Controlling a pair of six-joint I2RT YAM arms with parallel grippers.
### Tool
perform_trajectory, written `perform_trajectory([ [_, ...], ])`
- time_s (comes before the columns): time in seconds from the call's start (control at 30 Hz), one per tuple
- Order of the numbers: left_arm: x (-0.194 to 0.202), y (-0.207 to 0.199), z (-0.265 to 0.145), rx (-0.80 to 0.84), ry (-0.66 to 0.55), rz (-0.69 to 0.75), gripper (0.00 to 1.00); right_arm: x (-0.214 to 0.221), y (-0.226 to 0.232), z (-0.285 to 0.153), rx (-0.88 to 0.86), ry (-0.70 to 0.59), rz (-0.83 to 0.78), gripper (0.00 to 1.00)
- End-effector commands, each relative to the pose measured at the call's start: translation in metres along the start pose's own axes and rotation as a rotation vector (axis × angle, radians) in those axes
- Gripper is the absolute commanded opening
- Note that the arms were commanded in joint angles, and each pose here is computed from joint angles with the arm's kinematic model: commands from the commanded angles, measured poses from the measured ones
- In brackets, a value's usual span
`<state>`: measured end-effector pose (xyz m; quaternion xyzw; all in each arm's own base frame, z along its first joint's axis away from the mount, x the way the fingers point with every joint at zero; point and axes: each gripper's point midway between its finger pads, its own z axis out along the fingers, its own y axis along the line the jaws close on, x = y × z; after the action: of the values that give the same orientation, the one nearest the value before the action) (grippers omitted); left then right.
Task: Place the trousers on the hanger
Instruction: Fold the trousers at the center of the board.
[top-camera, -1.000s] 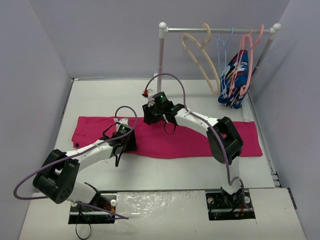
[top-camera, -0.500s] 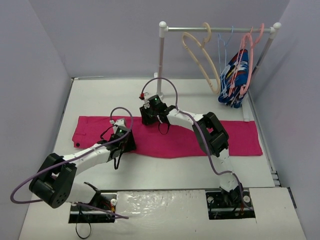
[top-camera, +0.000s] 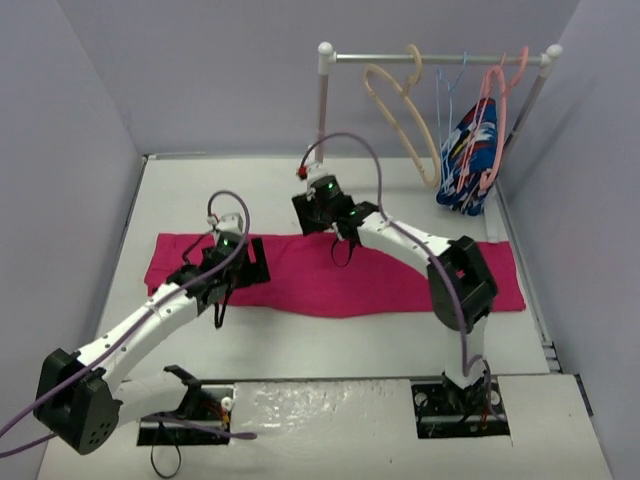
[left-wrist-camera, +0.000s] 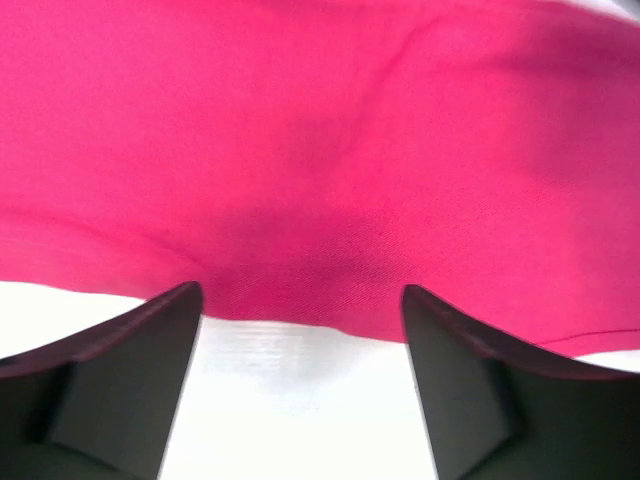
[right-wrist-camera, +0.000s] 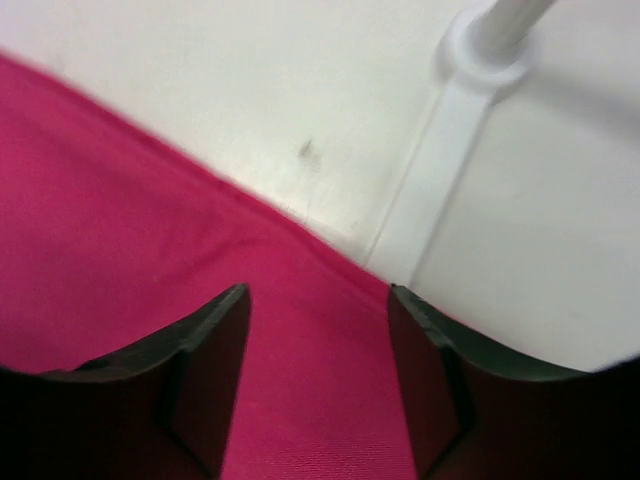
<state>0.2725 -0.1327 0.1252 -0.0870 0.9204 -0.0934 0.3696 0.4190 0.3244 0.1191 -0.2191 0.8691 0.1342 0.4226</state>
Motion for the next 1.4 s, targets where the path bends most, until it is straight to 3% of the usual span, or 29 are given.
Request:
perform_trajectory([
  [0.0,-0.060,0.014,-0.037,-0.062,-0.081,0.066,0.83,-0.029,-0.060,-0.094,0.260,-0.138,0.092,0.62],
  [0.27,-0.107,0.033,-0.074,-0.067,-0.125,0.127,0.97,0.096,-0.142,-0.151,0.493,0.053,0.388,0.68],
  [0.5,-0.110,0.058,-0.082,-0.109,-0.195,0.135,0.97,0.197,-0.196,-0.192,0.723,0.173,0.698,0.75],
  [0.8,-0.092,0.061,-0.070,-0.079,-0.169,0.118,0.97,0.233,-0.276,-0.252,1.035,0.110,0.994,0.83],
  [1.07,-0.086,0.059,-0.067,-0.059,-0.155,0.116,0.97,0.251,-0.322,-0.294,1.339,0.003,1.165,1.00],
  [1.37,-0.083,0.061,-0.064,-0.067,-0.143,0.118,0.97,0.288,-0.356,-0.312,1.451,0.055,1.302,1.00],
])
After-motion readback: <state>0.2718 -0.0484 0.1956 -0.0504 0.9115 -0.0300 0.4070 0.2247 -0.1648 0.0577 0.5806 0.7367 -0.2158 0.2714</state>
